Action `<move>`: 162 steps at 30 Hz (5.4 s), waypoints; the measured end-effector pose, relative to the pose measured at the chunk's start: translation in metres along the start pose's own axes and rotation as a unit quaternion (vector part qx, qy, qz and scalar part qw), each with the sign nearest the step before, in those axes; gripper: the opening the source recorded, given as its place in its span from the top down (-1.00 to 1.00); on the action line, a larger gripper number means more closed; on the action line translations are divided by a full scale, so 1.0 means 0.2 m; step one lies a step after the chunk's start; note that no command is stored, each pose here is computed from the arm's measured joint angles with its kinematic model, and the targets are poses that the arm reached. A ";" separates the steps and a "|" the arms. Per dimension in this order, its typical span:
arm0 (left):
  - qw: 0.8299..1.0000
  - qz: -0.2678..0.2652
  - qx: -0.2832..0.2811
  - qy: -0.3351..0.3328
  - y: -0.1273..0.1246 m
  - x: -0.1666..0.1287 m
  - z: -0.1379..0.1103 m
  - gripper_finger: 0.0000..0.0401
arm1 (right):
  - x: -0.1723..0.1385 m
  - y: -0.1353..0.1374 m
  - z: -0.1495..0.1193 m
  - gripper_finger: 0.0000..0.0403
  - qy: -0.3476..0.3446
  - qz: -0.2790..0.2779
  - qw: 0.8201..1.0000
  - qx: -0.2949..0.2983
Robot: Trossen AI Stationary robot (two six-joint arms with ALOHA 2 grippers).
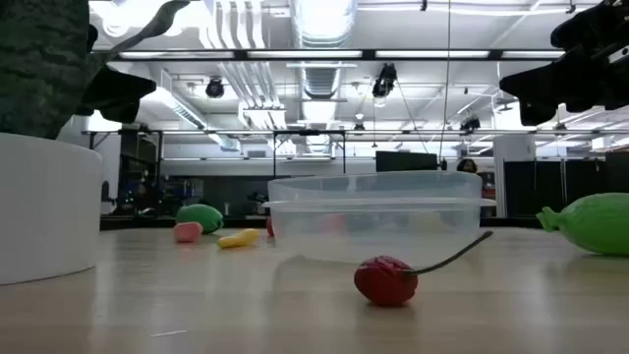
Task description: Pick and placing Produce into tupperware
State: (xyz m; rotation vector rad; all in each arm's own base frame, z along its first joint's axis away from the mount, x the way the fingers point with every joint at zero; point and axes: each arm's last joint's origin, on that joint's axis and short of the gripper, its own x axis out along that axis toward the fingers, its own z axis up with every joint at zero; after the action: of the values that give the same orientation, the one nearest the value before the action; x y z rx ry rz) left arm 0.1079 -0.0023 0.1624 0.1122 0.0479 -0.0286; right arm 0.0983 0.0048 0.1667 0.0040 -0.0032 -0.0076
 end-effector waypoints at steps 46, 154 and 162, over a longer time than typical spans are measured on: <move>1.000 0.001 0.000 0.000 0.00 0.00 0.00 1.00 | 0.00 0.00 0.00 0.96 0.000 0.000 1.000 0.000; 0.996 0.089 -0.015 0.000 0.03 0.00 0.01 1.00 | 0.20 0.17 1.03 -0.42 0.285 0.044 0.957 0.018; 0.997 0.071 -0.015 -0.017 0.02 0.00 0.02 1.00 | 0.34 0.25 1.07 -0.37 0.499 0.004 0.852 0.157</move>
State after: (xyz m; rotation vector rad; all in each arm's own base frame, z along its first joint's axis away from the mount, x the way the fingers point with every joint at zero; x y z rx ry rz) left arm 0.1088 0.0015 0.1671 0.0857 0.0063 0.1115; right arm 0.1667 0.0532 0.3816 0.3375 1.0467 0.0053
